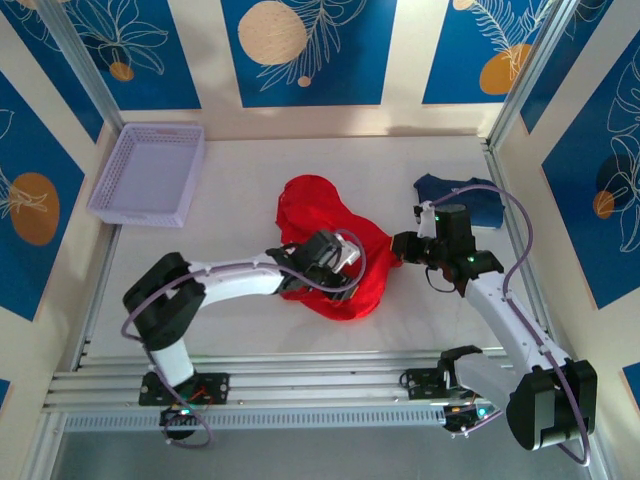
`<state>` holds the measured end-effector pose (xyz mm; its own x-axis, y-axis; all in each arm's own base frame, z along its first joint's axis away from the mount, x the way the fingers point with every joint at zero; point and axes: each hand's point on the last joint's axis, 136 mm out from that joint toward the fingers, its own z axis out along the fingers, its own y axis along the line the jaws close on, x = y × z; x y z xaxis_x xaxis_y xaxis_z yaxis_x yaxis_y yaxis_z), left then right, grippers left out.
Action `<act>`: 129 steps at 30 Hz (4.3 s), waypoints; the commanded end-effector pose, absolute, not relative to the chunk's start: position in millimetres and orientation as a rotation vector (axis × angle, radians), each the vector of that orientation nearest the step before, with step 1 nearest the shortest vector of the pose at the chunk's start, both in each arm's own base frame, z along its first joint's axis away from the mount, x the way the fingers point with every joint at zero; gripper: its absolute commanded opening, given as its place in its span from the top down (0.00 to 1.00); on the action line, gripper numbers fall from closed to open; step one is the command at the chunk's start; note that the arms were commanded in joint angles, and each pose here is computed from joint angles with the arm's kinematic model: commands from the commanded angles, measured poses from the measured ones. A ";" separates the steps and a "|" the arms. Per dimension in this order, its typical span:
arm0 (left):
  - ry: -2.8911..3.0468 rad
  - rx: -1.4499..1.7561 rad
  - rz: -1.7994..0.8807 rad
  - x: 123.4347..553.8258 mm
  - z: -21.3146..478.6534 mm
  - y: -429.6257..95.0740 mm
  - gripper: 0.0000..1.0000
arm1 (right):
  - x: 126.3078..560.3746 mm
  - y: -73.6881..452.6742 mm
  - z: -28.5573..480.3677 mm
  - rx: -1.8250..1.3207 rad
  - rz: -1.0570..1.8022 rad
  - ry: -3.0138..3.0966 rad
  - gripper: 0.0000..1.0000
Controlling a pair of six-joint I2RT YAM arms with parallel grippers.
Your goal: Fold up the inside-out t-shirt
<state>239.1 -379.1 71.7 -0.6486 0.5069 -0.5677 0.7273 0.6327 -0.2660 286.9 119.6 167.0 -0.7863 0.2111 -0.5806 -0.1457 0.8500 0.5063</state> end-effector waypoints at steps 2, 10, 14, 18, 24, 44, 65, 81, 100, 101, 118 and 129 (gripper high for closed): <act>2.472 0.994 -0.639 237.9 57.3 -376.4 0.52 | 288.5 117.6 185.2 0.020 0.706 2.320 1.00; 2.519 1.004 -0.670 225.9 49.5 -371.7 0.64 | 288.8 118.2 182.2 0.024 0.718 2.324 1.00; 2.525 1.013 -0.742 216.4 51.1 -373.8 0.67 | 289.4 118.1 181.8 0.026 0.717 2.323 1.00; 2.507 1.045 -0.798 212.3 54.8 -380.7 0.65 | 290.9 119.1 180.6 0.027 0.725 2.326 1.00; 2.491 1.063 -0.829 214.6 58.0 -390.2 0.70 | 290.2 120.1 179.3 0.028 0.734 2.332 1.00; 2.288 0.813 -1.059 247.0 141.0 -364.6 1.00 | 291.4 107.4 193.3 0.026 0.689 2.299 1.00; 2.323 0.920 -0.987 215.8 137.6 -313.2 0.74 | 296.0 130.0 167.6 -0.015 0.776 2.417 1.00; 2.395 1.099 -0.914 184.5 105.7 -335.5 0.54 | 296.3 130.5 164.9 -0.021 0.768 2.430 1.00; 2.474 1.047 -0.868 209.3 74.1 -363.5 0.79 | 295.4 129.6 167.3 -0.031 0.758 2.426 1.00; 2.476 1.054 -0.861 208.9 73.0 -362.6 0.84 | 296.0 129.3 169.0 -0.032 0.756 2.422 1.00; 2.508 1.011 -0.856 191.6 82.8 -345.5 0.68 | 304.1 125.6 185.1 -0.036 0.735 2.377 1.00; 2.559 0.949 -0.705 213.9 50.7 -353.9 0.57 | 302.3 126.8 185.2 -0.039 0.743 2.380 1.00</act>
